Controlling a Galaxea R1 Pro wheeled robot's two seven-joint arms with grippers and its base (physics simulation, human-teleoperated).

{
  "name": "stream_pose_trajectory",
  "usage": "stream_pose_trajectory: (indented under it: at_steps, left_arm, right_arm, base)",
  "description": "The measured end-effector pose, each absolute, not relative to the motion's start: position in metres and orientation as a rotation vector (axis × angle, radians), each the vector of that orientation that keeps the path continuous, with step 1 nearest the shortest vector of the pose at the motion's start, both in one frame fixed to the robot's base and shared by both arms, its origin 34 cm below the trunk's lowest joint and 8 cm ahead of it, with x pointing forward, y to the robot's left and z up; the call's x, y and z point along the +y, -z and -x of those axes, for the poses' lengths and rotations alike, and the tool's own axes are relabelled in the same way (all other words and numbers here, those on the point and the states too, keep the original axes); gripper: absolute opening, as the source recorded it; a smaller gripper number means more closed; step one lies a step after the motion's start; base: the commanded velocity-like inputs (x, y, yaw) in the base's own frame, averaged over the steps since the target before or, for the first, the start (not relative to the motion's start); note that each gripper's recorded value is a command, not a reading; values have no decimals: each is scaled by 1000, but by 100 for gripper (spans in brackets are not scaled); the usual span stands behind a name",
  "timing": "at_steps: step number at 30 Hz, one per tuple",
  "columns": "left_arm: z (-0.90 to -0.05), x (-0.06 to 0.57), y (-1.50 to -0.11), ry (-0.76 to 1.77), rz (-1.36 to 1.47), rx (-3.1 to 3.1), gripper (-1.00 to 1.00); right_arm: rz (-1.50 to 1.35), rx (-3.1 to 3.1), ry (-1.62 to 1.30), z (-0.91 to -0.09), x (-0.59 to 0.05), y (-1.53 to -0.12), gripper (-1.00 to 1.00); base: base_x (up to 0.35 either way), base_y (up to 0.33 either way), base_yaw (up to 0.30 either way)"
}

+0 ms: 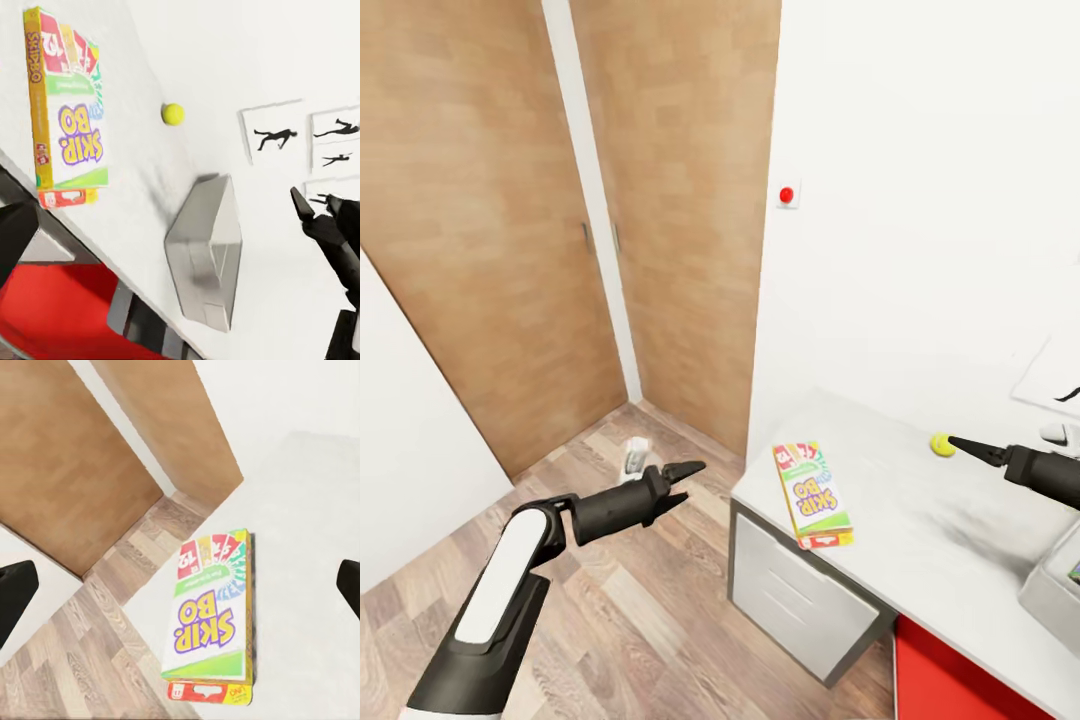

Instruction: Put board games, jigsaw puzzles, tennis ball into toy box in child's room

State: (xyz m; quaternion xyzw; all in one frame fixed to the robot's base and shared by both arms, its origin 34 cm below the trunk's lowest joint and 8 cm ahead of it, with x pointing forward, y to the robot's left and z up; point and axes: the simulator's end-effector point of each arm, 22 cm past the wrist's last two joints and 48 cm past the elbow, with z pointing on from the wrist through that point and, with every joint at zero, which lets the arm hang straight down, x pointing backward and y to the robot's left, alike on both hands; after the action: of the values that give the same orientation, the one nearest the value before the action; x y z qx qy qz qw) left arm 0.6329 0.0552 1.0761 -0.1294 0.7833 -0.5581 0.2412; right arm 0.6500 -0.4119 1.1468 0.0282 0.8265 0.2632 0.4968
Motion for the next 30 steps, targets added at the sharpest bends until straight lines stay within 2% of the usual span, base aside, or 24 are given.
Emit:
stream_pose_trajectory:
  at_steps: [7, 20, 27, 30]
  left_arm:
    - [-599, 139, -1004, 1414, 628, 2141, 100]
    - [-501, 210, -895, 1148, 937, 2167, 100]
    - [-474, 294, -870, 969, 1106, 2042, 100]
    - [-468, 310, -863, 929, 1142, 2026, 100]
  right_arm:
    - [40, 2093, -681, -652, -366, -1119, 100]
    - [93, 2196, -659, -659, -316, -1079, 100]
    - [124, 2223, -702, -655, -287, -1063, 100]
    - [132, 2230, -712, -654, -281, -1060, 100]
  base:
    - [0, 0, 297]
    - [0, 0, 283]
    - [0, 0, 116]
    - [0, 0, 44]
